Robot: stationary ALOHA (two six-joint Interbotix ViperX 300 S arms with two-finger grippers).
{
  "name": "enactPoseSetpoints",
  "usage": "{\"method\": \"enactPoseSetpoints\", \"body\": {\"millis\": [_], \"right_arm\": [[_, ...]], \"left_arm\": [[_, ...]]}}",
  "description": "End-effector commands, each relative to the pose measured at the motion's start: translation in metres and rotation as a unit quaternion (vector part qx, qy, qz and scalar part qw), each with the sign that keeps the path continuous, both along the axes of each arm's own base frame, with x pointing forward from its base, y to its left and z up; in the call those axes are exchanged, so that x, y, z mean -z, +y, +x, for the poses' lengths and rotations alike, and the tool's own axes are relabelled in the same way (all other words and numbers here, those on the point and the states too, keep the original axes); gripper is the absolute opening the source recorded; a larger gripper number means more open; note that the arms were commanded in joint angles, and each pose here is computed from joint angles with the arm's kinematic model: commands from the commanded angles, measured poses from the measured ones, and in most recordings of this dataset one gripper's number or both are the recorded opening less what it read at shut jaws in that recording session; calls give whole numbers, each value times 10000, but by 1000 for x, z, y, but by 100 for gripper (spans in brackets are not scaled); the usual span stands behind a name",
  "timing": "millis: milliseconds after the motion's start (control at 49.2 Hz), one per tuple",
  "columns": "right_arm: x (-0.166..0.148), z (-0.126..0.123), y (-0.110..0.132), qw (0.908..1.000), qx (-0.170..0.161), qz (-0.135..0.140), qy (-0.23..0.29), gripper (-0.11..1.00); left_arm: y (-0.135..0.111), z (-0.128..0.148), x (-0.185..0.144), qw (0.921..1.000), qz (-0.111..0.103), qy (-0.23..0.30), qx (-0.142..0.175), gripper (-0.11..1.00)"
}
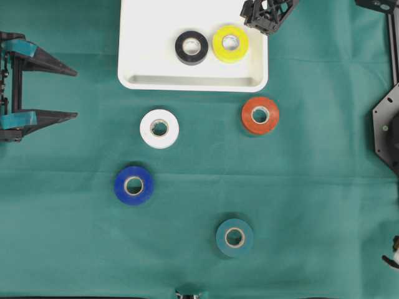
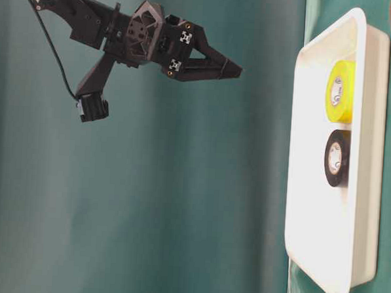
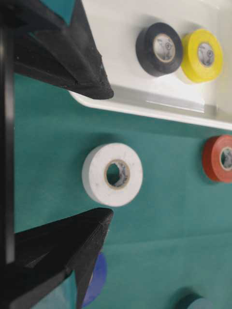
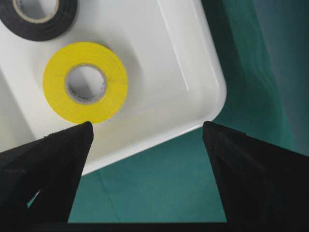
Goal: Pick up the tape from a random location and place it into the white case.
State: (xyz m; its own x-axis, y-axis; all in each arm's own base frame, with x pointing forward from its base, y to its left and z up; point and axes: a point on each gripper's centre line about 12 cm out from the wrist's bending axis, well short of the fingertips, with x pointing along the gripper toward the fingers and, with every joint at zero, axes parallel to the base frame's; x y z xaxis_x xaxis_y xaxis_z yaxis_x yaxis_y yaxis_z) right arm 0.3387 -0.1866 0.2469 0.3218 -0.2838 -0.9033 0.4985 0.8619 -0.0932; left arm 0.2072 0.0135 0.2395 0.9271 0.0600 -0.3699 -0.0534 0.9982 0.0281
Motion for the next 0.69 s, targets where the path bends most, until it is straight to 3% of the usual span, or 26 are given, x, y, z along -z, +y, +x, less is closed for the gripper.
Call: {"method": "enactPoseSetpoints", "body": {"millis": [0,163,407,671], "right_arm": [[-17,5,7,9996,-103,-103,-224,90],[-18,16,31,9988,-418,-84,-244,90],[-18,37,90,9929,-1149,-19,-306,90],[-17,49,143,9849,-1669,60,-448,90]], "left_arm": [[1,2,-5,10000,-10,-70,-21,97],[1,2,-4,10000,-11,-55,-21,97],[1,2,-4,10000,-10,-62,-21,97],[1,2,-4,10000,-10,-62,-21,97]]}}
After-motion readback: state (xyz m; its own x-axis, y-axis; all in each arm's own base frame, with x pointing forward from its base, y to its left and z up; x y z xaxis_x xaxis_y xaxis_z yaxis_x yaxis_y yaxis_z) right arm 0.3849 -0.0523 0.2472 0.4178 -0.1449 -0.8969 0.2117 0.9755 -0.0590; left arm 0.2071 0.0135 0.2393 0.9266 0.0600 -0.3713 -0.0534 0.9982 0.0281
